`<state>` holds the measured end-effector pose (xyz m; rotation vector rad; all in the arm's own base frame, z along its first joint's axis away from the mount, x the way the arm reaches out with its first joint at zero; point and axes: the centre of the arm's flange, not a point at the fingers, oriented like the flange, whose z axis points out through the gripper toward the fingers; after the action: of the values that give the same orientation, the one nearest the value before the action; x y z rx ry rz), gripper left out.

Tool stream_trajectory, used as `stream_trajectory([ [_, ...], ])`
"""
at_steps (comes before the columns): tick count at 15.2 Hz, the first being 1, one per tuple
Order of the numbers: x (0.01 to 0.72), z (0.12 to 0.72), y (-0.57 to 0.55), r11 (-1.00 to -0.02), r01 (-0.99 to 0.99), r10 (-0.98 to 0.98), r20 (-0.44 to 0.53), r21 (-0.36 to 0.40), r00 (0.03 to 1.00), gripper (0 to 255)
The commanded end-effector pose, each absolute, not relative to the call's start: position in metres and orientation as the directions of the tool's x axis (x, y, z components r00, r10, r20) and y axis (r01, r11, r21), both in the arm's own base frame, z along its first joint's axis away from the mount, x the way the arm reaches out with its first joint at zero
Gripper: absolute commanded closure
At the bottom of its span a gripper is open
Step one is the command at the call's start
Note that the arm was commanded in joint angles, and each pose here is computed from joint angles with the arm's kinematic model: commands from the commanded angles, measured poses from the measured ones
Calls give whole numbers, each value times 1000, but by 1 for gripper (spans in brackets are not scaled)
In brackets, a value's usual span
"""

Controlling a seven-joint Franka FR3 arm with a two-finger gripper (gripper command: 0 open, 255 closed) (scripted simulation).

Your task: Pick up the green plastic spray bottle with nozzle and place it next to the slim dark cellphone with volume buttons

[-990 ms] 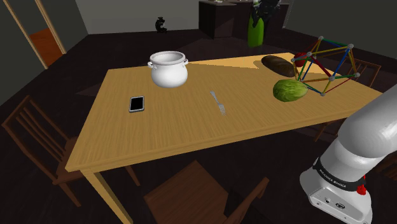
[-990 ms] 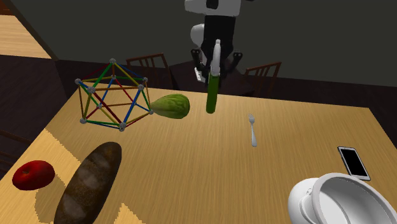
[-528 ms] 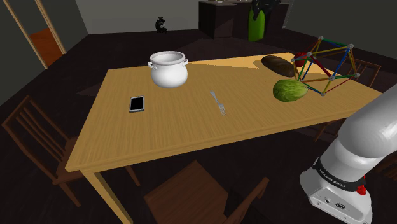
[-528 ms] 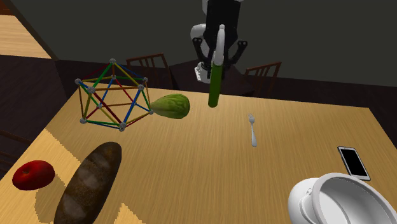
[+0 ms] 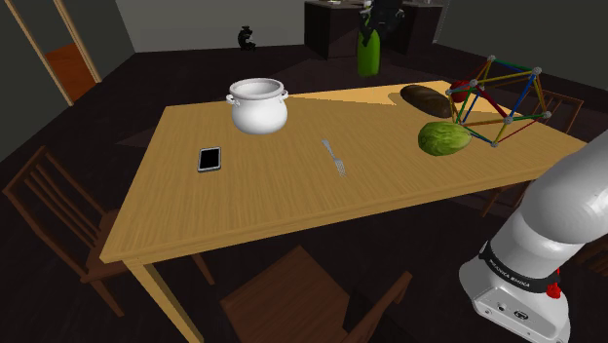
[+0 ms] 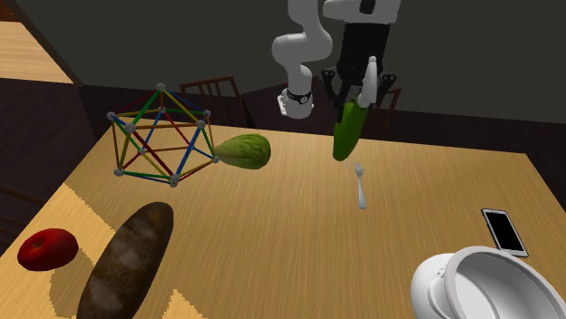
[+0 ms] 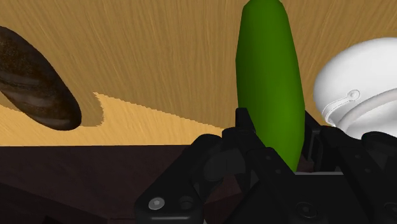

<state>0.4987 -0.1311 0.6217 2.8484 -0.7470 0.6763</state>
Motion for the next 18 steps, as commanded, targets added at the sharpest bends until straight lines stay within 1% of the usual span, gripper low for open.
stream_trajectory([
  [1, 505, 613, -104, -870, -492, -439, 450, 2, 778, 255],
  [18, 566, 531, 96, -870, -492, -439, 450, 2, 778, 255],
])
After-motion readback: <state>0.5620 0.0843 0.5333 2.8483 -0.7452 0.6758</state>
